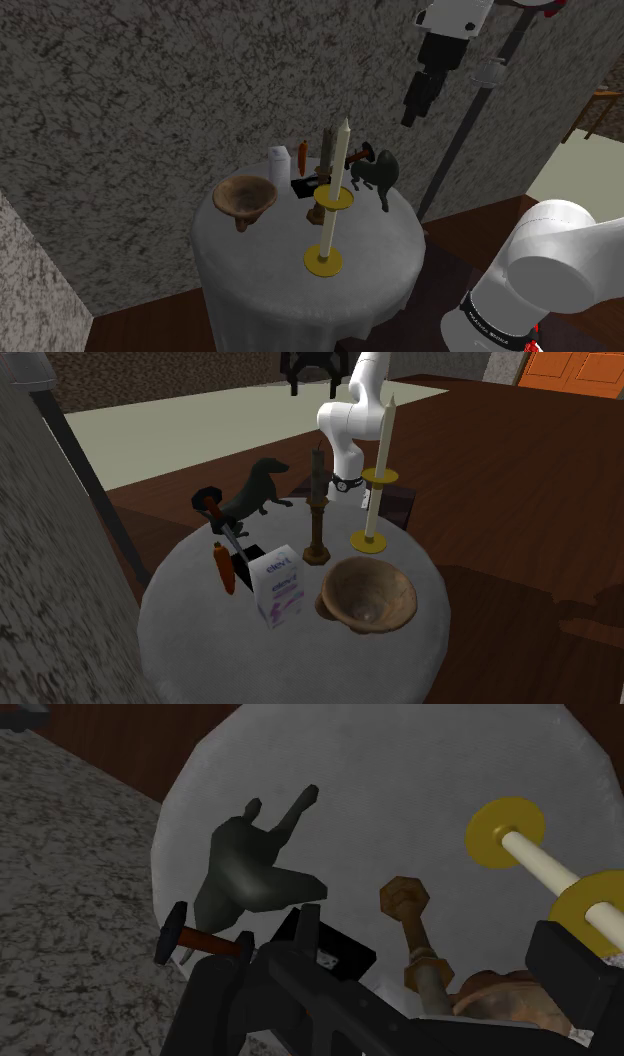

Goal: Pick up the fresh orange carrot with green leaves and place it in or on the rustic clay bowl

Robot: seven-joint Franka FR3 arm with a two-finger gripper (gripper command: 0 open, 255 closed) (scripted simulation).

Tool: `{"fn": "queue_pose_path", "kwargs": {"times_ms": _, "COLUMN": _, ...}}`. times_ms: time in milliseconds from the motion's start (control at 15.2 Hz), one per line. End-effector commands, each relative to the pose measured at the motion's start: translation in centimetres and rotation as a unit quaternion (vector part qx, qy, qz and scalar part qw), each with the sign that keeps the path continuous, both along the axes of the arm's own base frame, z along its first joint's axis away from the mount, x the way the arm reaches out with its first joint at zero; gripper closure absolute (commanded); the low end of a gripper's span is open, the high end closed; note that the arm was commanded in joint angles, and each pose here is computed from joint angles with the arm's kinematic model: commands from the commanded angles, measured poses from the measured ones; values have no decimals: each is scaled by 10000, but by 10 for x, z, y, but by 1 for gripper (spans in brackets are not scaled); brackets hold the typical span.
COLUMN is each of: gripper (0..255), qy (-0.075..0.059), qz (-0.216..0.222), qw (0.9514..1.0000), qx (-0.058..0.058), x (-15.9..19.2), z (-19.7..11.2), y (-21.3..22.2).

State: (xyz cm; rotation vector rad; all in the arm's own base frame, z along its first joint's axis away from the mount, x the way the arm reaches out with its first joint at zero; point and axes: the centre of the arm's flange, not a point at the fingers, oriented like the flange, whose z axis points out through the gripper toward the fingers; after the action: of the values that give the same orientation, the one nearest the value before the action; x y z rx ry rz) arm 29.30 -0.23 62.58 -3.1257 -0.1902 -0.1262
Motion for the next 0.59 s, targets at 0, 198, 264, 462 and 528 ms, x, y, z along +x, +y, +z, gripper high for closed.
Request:
{"fn": "queue_pose_path", "kwargs": {"times_ms": 0, "gripper": 0, "qy": 0, "qz": 0, "qw": 10000, "qx": 0, "x": 0, "z": 0, "y": 0}}
{"fn": "queue_pose_path", "kwargs": {"times_ms": 198, "gripper": 0, "qy": 102, "qz": 62, "qw": 9999, "qx": 5, "x": 40, "z": -15, "y": -5}}
{"fn": "queue_pose_path", "kwargs": {"times_ms": 264, "gripper": 0, "qy": 136, "qz": 82, "qw": 9999, "qx": 6, "x": 53, "z": -20, "y": -6}}
{"fn": "queue_pose_path", "kwargs": {"times_ms": 462, "gripper": 0, "qy": 237, "qz": 144, "qw": 9996, "qx": 11, "x": 92, "z": -35, "y": -10}}
{"fn": "queue_pose_path", "kwargs": {"times_ms": 528, "gripper": 0, "qy": 271, "qz": 165, "qw": 9995, "qx": 12, "x": 105, "z": -41, "y": -11}}
